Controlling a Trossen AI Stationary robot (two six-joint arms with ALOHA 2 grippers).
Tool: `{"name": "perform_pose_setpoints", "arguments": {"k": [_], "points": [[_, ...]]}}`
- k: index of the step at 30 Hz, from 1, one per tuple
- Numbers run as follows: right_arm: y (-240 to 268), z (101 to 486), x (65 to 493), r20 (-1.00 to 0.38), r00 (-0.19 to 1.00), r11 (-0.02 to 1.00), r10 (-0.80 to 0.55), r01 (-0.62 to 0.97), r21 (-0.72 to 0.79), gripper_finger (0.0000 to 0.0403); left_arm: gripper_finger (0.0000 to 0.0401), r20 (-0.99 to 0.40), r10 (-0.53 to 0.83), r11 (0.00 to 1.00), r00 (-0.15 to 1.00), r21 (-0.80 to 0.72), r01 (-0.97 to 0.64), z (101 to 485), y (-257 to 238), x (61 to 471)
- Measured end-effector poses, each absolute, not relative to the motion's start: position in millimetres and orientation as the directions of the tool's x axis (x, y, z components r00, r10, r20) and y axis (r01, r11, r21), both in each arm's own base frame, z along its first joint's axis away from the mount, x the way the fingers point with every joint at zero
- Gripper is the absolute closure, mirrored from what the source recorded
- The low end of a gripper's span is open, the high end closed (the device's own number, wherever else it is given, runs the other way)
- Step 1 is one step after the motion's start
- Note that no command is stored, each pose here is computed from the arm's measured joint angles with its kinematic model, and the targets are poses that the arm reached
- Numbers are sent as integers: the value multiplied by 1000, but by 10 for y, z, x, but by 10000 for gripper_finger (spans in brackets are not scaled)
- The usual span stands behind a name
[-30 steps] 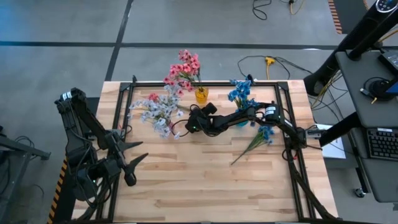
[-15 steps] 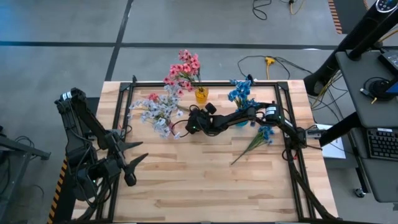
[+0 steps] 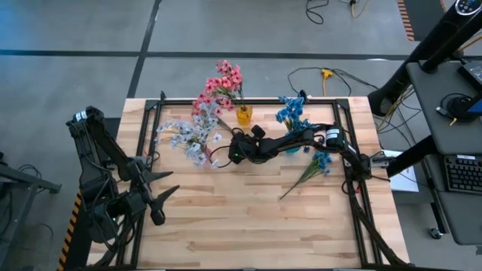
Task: Sort flowers into vase by color
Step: Put the pink flowers into the yellow vase
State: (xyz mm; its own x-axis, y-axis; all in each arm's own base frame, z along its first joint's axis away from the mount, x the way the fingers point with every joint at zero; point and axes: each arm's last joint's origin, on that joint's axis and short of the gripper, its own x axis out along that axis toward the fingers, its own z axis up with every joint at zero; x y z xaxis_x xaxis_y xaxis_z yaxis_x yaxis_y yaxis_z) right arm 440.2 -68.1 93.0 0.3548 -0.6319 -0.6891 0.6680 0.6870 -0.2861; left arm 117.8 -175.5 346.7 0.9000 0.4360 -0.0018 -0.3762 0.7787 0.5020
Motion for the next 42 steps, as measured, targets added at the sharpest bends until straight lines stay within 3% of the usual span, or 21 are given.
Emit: {"name": "perform_pose_setpoints", "arguments": {"k": [13, 27, 33, 39, 42], "points": [[-212, 1053, 4228, -816, 273, 735, -510, 632, -248, 390, 214, -2, 436, 778, 900, 503, -376, 3466, -1755, 1178], [425, 1706, 3913, -875, 296, 798, -383, 583, -152, 391, 214, -2, 436, 778, 900, 502, -377, 3466, -1756, 1178], [453, 1899, 3886, -843, 356, 836, -404, 517, -183, 391, 214, -2, 436, 779, 900, 501, -377, 3465, -1756, 1179], [389, 1890, 3895, -908, 349, 876, -233, 480, -40, 390, 214, -2, 436, 781, 900, 498, -377, 3465, -1756, 1178], [394, 1835, 3862, -920, 329, 881, -212, 472, -34, 382, 214, -2, 436, 782, 900, 497, -378, 3465, -1756, 1178]]}}
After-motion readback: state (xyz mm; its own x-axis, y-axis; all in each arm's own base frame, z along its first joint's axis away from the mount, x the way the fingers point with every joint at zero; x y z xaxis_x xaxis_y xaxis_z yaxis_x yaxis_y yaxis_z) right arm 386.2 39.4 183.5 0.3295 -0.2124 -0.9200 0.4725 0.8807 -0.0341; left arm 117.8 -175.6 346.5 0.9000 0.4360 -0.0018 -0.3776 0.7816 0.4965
